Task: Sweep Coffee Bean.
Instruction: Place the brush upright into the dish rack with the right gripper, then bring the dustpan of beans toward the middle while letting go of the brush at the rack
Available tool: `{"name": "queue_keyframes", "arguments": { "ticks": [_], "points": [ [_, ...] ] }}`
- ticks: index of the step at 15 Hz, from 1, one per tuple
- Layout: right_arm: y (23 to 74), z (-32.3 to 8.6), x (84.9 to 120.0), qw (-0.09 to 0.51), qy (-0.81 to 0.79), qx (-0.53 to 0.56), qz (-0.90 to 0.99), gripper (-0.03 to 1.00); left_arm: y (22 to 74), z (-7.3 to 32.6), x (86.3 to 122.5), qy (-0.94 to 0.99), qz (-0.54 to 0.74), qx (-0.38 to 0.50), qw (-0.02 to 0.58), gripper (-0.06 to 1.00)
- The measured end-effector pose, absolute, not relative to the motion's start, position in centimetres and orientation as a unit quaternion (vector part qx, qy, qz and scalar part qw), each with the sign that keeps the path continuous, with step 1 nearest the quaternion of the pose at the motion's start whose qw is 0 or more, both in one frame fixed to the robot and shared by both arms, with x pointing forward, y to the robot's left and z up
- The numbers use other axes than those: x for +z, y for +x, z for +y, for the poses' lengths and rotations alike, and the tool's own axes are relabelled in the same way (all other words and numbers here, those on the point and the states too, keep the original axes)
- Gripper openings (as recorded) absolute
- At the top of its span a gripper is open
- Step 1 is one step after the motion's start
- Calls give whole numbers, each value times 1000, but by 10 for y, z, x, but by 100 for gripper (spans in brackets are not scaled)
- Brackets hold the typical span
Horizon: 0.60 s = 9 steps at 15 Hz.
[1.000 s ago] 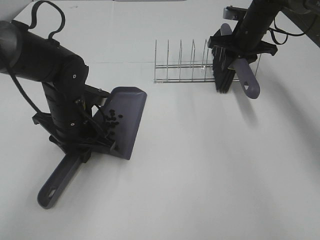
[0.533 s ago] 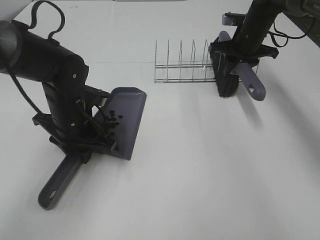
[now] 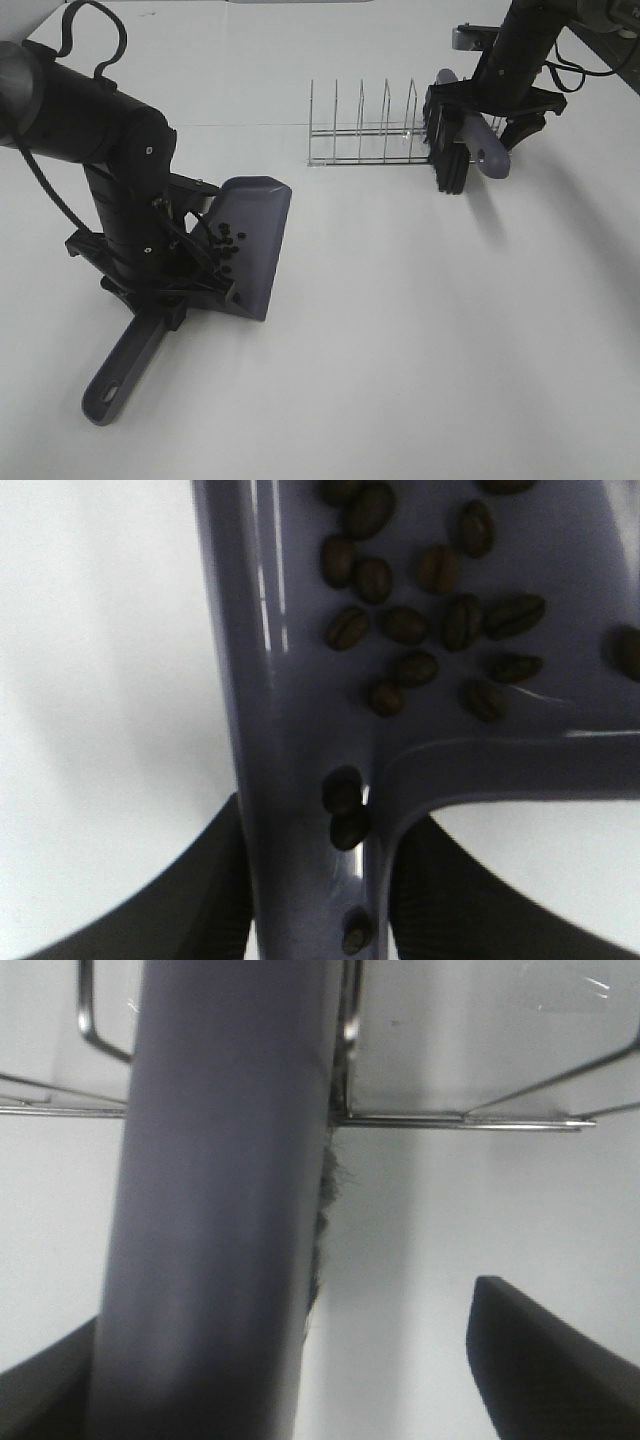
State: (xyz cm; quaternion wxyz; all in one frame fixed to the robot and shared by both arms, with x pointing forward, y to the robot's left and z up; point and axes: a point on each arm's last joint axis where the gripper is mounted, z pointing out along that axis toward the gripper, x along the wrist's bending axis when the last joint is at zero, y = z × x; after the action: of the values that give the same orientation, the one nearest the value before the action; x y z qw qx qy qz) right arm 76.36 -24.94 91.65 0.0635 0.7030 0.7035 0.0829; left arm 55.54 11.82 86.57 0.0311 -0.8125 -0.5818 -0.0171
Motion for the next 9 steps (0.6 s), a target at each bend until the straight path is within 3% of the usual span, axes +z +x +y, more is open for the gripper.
{"name": "queue_keyframes", "arguments": {
  "ticks": [3,9],
  "points": [
    [762,-250,932,72,702,92,703,69,555,116,866,-806,-592,-6,24,33],
    [754,-246,998,91,691,156,700,69,569,104,870,-791,-612,-1,-2,33]
  ]
}}
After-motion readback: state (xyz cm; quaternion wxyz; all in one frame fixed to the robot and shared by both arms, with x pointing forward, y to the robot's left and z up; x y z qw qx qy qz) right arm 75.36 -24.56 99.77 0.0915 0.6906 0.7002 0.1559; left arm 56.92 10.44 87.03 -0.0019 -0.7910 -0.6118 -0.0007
